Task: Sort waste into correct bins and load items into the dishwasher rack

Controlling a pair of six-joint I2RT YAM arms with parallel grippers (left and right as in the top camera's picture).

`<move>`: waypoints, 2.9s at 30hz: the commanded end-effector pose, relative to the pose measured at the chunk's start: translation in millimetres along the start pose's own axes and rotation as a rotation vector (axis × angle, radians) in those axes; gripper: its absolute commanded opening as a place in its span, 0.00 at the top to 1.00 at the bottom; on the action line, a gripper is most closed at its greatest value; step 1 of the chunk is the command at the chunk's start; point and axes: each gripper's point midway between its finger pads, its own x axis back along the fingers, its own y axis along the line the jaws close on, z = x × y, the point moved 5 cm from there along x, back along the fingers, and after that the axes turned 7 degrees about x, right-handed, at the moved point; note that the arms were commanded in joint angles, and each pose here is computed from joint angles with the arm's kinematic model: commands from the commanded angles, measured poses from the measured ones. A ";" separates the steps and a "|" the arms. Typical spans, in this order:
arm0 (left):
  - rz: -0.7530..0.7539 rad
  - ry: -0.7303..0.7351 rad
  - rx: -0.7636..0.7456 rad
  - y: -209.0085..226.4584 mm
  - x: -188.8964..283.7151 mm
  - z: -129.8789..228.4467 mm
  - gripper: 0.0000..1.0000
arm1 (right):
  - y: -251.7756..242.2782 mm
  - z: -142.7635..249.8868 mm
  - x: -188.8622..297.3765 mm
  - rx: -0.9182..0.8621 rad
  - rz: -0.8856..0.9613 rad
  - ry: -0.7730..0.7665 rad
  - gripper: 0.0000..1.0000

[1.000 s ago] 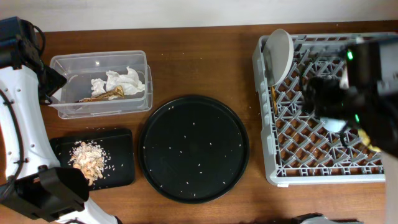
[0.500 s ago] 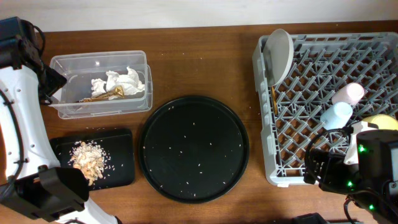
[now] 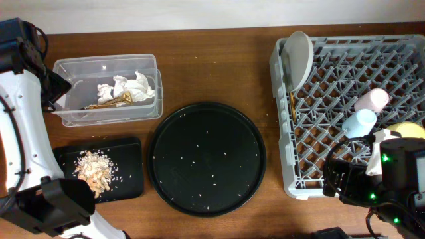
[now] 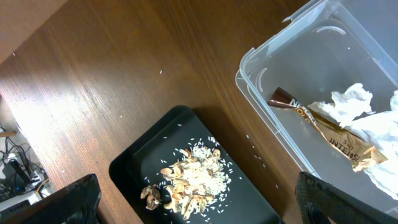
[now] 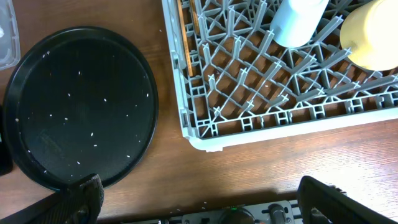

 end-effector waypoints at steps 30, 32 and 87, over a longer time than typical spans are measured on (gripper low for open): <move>0.001 -0.013 0.010 2.1 3.2 -2.5 0.01 | -13.9 58.3 -69.0 -0.052 -0.104 -0.553 0.02; 0.001 -0.013 0.010 2.1 3.2 -2.5 0.01 | -9.0 56.5 -93.2 -0.049 -0.131 -0.578 0.02; 0.001 -0.013 0.010 2.1 3.2 -2.5 0.01 | -30.7 34.7 -202.3 0.211 0.089 -0.941 0.02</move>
